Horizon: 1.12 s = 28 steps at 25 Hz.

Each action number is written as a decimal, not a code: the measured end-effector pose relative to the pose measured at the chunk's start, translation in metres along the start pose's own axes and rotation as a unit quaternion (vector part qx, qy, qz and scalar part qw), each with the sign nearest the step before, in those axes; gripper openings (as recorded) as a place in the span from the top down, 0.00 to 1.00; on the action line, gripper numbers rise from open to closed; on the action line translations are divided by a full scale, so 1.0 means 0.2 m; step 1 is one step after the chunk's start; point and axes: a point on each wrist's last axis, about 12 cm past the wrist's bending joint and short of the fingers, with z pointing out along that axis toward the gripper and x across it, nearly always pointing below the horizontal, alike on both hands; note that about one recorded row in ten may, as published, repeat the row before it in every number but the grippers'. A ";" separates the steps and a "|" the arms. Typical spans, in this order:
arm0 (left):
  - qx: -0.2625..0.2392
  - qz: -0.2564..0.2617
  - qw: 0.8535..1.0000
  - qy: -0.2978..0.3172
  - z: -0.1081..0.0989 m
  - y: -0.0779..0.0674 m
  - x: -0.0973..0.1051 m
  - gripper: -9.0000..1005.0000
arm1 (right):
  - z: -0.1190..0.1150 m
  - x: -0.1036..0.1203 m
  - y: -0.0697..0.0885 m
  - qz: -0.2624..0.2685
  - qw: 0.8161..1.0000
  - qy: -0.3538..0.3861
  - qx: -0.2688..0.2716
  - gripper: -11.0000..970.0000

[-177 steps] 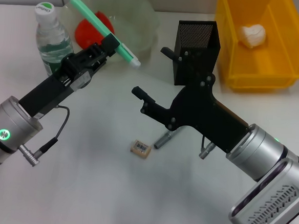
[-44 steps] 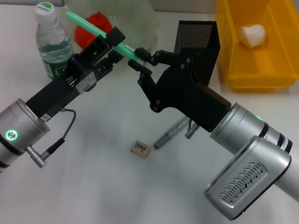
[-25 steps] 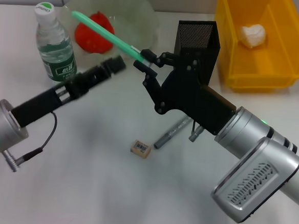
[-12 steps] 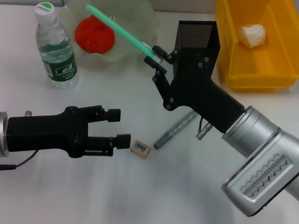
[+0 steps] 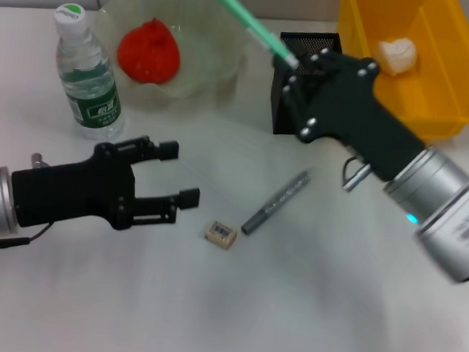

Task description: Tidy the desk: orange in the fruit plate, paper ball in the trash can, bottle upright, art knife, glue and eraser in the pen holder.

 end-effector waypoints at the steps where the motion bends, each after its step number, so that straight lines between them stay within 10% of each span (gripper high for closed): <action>1: -0.008 0.004 1.000 -0.010 -0.01 0.00 0.01 0.16 | -0.01 0.00 -0.02 0.023 1.000 -0.003 0.003 0.81; 13: -0.087 0.037 0.991 -0.093 -0.01 -0.01 0.10 0.16 | -0.13 -0.10 -0.53 0.296 0.950 0.064 -0.079 0.81; 23: -0.087 0.030 0.992 -0.090 0.01 -0.04 0.14 0.16 | 0.00 -0.43 -0.94 0.345 0.876 0.309 -0.136 0.80; 28: -0.087 0.029 0.992 -0.090 0.01 -0.04 0.14 0.16 | 0.17 -0.57 -1.02 0.316 0.845 0.409 -0.135 0.80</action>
